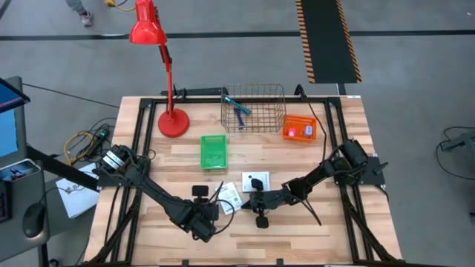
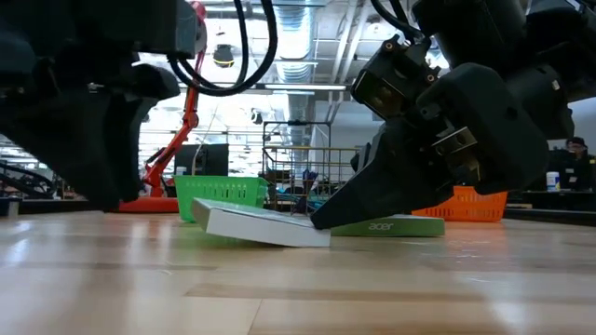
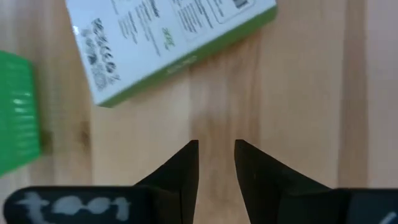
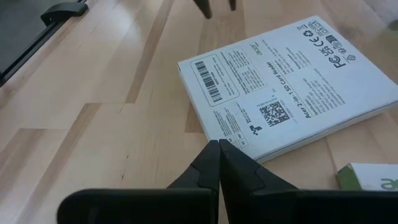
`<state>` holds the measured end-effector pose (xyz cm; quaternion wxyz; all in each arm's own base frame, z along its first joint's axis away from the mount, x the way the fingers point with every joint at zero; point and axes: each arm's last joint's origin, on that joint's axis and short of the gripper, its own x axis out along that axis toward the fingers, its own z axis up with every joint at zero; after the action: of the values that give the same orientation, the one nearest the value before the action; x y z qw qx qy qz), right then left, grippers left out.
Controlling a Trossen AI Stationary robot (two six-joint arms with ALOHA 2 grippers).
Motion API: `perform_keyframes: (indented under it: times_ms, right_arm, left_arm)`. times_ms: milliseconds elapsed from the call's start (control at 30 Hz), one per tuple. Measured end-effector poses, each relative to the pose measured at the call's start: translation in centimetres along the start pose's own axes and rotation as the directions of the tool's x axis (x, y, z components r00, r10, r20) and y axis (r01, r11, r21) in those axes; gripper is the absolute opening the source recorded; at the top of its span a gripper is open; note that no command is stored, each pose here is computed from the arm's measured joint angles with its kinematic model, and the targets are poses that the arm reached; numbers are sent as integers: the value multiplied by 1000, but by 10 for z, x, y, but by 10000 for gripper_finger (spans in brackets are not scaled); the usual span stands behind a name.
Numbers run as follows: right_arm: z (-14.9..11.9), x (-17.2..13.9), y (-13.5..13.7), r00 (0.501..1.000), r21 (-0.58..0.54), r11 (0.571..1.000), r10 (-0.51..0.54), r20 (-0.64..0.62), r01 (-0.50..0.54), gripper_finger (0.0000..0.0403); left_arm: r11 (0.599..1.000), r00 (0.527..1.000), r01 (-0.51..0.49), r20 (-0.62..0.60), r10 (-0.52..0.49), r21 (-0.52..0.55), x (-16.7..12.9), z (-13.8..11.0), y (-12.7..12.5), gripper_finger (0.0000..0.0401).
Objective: Pick and place items into bin
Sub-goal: Put the left card reader box into the green basket
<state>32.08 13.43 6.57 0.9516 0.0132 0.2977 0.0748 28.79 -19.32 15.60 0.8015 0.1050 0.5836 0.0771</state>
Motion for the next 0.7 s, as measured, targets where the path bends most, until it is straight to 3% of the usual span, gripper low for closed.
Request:
perform_keyframes:
  times_ms: [300, 533, 700]
  right_arm:
    - [0, 0, 0, 1000, -2, 1000, 3, -1, -3, 0]
    - [-1, 0, 2, 1000, -7, 1000, 9, -1, -9, 0]
    - [-1, 0, 2, 1000, -8, 1000, 10, -2, -10, 0]
  left_arm:
    - [975, 996, -89, 39, 83, 203, 4, 1, 1, 94]
    - [917, 990, -129, -8, 143, 377, 30, -4, -7, 101]
    - [870, 970, -219, 4, 242, 442, 46, -10, -15, 122]
